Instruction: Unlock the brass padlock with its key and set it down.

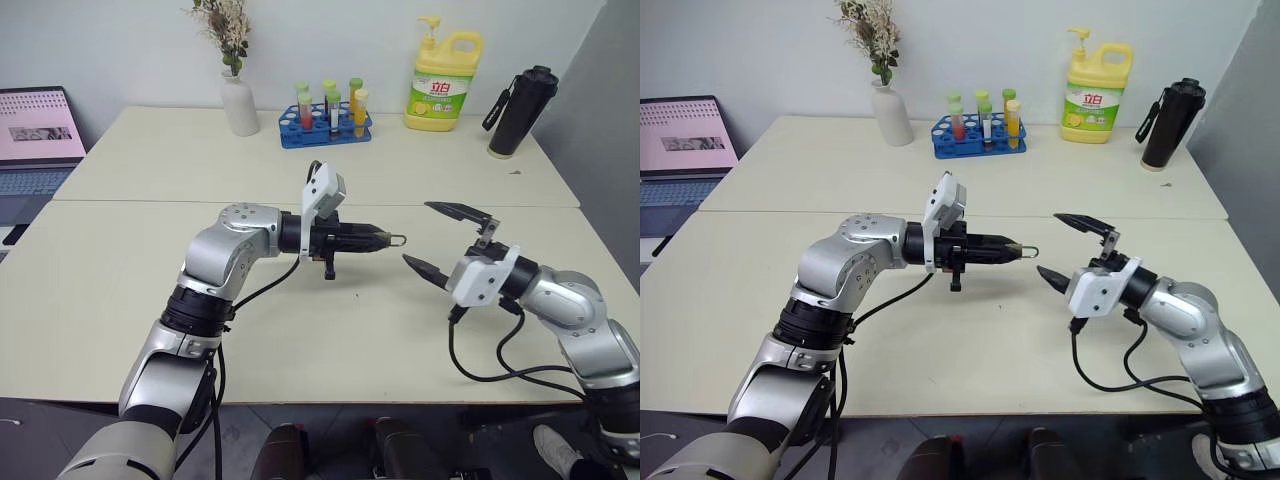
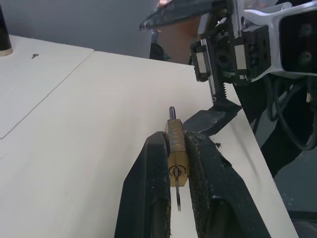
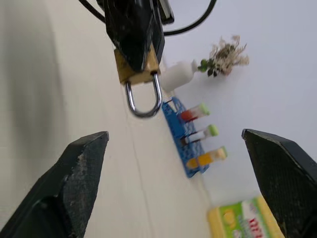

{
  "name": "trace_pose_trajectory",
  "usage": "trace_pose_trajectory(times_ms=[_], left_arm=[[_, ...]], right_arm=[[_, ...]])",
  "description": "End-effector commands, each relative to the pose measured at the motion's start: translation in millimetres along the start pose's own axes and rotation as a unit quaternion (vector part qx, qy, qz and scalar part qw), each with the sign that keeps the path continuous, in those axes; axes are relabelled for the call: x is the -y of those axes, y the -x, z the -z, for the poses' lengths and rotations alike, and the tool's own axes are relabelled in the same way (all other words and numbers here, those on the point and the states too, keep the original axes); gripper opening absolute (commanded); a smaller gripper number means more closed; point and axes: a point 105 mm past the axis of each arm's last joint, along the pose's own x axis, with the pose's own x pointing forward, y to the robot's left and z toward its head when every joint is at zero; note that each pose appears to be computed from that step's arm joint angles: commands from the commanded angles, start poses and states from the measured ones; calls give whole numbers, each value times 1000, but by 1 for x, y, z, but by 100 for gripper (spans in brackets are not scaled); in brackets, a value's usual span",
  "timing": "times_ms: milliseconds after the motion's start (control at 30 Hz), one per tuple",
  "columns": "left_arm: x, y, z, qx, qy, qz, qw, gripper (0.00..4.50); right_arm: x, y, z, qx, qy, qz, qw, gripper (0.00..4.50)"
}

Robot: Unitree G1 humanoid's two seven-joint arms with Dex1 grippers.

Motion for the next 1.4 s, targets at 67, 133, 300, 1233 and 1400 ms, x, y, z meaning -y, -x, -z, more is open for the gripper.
trace_pose_trajectory(times_ms=[67, 133, 300, 1233, 1400], left_arm=[[3, 0, -17, 16, -30, 18, 999, 18], [5, -1, -17, 17, -32, 27, 999, 18], [8, -1, -18, 19, -35, 36, 999, 18], [38, 4, -15, 5, -56, 109, 992, 18], [41, 5, -15, 5, -58, 116, 992, 18]], right_arm=[[7, 9, -25, 34, -94, -10, 995, 410], [6, 9, -34, 47, -131, -25, 990, 354], [0, 8, -45, 58, -187, -61, 979, 169], [5, 1, -34, 51, -194, -114, 973, 0], [0, 1, -34, 52, -197, -129, 971, 0]])
